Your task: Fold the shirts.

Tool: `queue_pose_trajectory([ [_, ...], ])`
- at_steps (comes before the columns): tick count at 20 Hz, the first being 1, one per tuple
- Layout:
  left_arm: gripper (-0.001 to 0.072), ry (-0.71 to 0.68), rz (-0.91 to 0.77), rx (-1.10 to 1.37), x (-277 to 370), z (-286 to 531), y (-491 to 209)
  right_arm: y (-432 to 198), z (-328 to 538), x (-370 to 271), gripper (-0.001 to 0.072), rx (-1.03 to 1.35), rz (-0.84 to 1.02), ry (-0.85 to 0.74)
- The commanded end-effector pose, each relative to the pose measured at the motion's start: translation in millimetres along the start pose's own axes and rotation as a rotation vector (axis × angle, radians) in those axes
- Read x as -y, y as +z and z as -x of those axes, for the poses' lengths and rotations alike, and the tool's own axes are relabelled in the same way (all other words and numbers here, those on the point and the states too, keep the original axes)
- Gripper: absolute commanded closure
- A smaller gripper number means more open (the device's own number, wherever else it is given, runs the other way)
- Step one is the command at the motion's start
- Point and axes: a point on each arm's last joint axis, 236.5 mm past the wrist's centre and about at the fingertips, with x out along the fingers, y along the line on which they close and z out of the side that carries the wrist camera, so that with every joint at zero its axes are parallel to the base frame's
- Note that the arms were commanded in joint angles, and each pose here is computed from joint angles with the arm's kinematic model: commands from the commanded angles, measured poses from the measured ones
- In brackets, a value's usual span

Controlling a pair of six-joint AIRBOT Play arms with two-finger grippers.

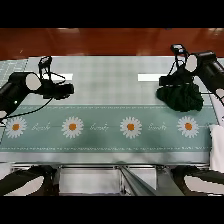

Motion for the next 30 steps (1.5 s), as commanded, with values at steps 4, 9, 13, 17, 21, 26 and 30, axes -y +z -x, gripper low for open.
queue_pose_trajectory([
  [4, 0.0686, 0.0, -0.001, 0.0, 0.1, -0.1, 0.0, 0.1, 0.0, -0.4, 0.0681, 0.0, 0.001, 0.001],
  [9, 0.0686, 0.0, 0.0, 0.0, 0.1, -0.1, 0.0, 0.1, 0.0, -0.4, 0.0681, 0.0, 0.0, 0.001],
  [13, 0.0686, -0.006, 0.0, 0.021, 1.5, -0.1, 5.0, 0.1, 0.0, -0.4, 0.0681, 0.0, 0.0, 0.001],
  [17, 0.0686, -0.028, -0.001, 0.107, 6.8, 1.3, 25.3, 1.0, 0.0, -1.0, 0.0681, 0.004, -0.001, 0.003],
  [21, 0.0684, -0.048, 0.0, 0.192, 10.7, 4.6, 45.4, 34.9, 2.6, -6.2, 0.0669, 0.148, -0.004, 0.026],
  [26, 0.0198, 0.067, -0.132, 0.078, -22.9, 5.2, 22.1, 77.0, 31.1, 101.7, 0.0296, 0.3, -0.001, -0.256],
  [30, 0.0198, 0.142, -0.105, -0.114, -53.9, 3.6, -23.6, 25.0, -8.4, 178.7, 0.0297, 0.164, -0.338, -0.072],
])
